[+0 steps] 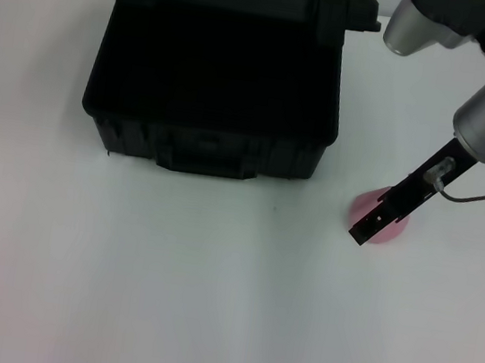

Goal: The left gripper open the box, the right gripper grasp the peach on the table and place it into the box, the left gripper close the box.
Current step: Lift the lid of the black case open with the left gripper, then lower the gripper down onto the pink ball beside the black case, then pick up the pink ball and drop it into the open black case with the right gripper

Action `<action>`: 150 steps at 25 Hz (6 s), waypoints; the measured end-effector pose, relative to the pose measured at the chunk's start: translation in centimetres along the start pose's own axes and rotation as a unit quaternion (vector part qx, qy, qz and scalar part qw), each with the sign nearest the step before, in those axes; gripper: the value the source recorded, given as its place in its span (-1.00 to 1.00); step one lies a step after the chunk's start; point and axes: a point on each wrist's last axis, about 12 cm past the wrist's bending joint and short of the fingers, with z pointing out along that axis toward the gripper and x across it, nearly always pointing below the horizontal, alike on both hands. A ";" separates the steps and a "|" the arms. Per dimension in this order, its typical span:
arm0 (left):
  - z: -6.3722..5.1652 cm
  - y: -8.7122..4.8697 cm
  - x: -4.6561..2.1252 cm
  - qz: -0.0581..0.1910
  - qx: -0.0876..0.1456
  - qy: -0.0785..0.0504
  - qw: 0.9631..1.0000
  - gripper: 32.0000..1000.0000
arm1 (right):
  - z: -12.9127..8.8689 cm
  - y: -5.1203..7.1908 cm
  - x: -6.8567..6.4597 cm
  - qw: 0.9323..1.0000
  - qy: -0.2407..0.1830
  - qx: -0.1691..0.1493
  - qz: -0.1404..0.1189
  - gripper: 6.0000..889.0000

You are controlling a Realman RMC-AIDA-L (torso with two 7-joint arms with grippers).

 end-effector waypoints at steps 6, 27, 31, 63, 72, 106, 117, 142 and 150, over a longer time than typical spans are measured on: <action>-0.2 0.0 -0.15 0.002 0.000 -0.001 1.000 -0.27 | 0.0 0.0 0.0 1.000 0.000 0.000 0.000 0.92; -0.5 -0.1 -0.35 0.007 -0.001 -0.006 1.000 -0.27 | 1.3 -1.9 0.2 0.999 -0.004 0.031 0.019 0.92; -0.5 -0.1 -0.38 0.010 -0.001 -0.006 1.000 -0.27 | 1.3 -2.0 0.1 0.999 -0.007 0.032 0.018 0.92; -0.7 -0.3 -0.65 0.015 0.000 -0.011 1.000 -0.27 | 2.9 -3.6 0.3 0.997 -0.024 0.066 0.031 0.91; -0.7 -0.4 -0.66 0.018 0.000 -0.010 1.000 -0.27 | 3.9 -4.0 0.6 0.996 -0.029 0.073 0.034 0.91; -0.7 -0.8 -0.85 0.024 0.002 -0.012 1.000 -0.27 | 6.0 -4.5 1.3 0.996 -0.031 0.072 0.045 0.65; -0.7 -0.8 -0.81 0.025 0.002 -0.010 1.000 -0.27 | 5.8 -4.5 1.2 0.996 -0.031 0.071 0.046 -0.14; -0.6 -0.7 -0.60 0.026 0.002 -0.003 1.000 -0.27 | 3.2 -4.0 0.1 0.997 -0.047 0.059 0.030 -0.92; -0.5 -0.6 -0.45 0.024 0.001 -0.001 1.000 -0.27 | 0.2 -4.6 -0.1 0.994 -0.099 0.041 0.025 -0.92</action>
